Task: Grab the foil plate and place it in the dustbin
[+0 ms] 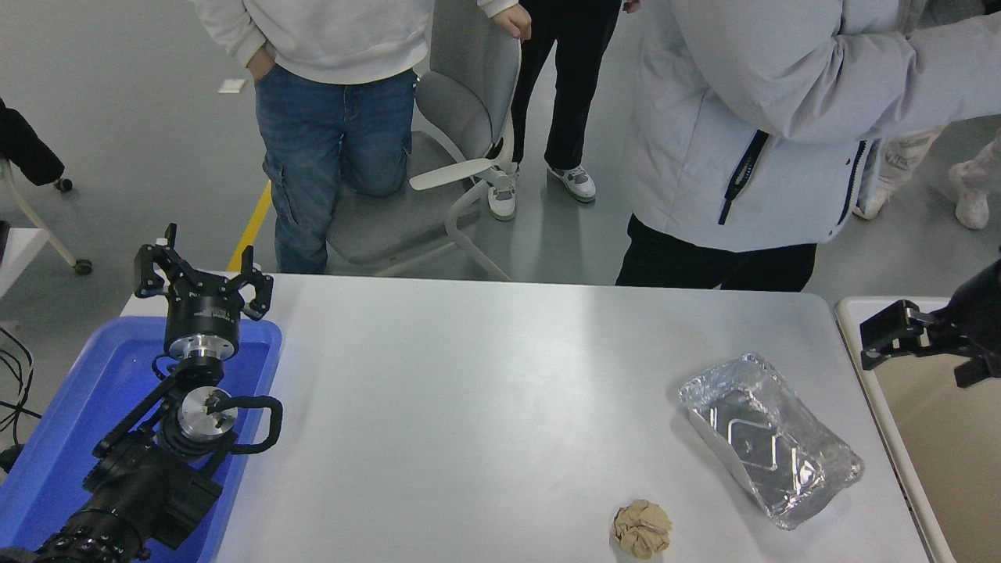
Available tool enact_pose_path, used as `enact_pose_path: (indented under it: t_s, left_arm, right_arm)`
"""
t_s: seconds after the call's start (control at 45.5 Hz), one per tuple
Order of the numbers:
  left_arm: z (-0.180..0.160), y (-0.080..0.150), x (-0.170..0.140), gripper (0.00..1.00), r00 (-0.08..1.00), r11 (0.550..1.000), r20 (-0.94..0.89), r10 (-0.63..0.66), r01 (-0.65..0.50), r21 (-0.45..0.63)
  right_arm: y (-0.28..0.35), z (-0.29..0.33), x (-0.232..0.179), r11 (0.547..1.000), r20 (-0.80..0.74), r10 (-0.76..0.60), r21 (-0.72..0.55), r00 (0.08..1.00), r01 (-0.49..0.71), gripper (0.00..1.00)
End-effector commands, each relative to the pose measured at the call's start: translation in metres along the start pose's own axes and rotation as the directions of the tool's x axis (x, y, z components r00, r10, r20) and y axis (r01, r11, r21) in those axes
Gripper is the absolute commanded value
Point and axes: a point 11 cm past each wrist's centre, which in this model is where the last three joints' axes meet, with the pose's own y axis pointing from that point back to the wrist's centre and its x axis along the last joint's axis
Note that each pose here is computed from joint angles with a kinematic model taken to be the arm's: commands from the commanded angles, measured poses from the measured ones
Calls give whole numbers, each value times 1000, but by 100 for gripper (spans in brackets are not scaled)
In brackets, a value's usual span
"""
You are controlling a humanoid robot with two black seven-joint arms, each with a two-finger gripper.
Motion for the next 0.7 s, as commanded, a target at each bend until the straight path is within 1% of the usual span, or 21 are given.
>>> enact_pose_path:
  t_s: [0.0,0.176,0.505,0.681]
  left_arm:
    - [0,0,0,99,1000,1000,2,-1,1,0]
    - [0,0,0,99,1000,1000,2,-1,1,0]
    - [0,0,0,99,1000,1000,2,-1,1,0]
    - [0,0,0,99,1000,1000,2,-1,1,0]
  right_arm:
    - [-24,32,-12,999,82,4,-33,997,-1,100]
    - [-43,33,-25,1000,165,-17,-13,986,19,100]
    - [-69,26,-39,1000,235,-10,3,972,10,100]
    - [-95,22,-58,999,270,-37,27,962,31,100]
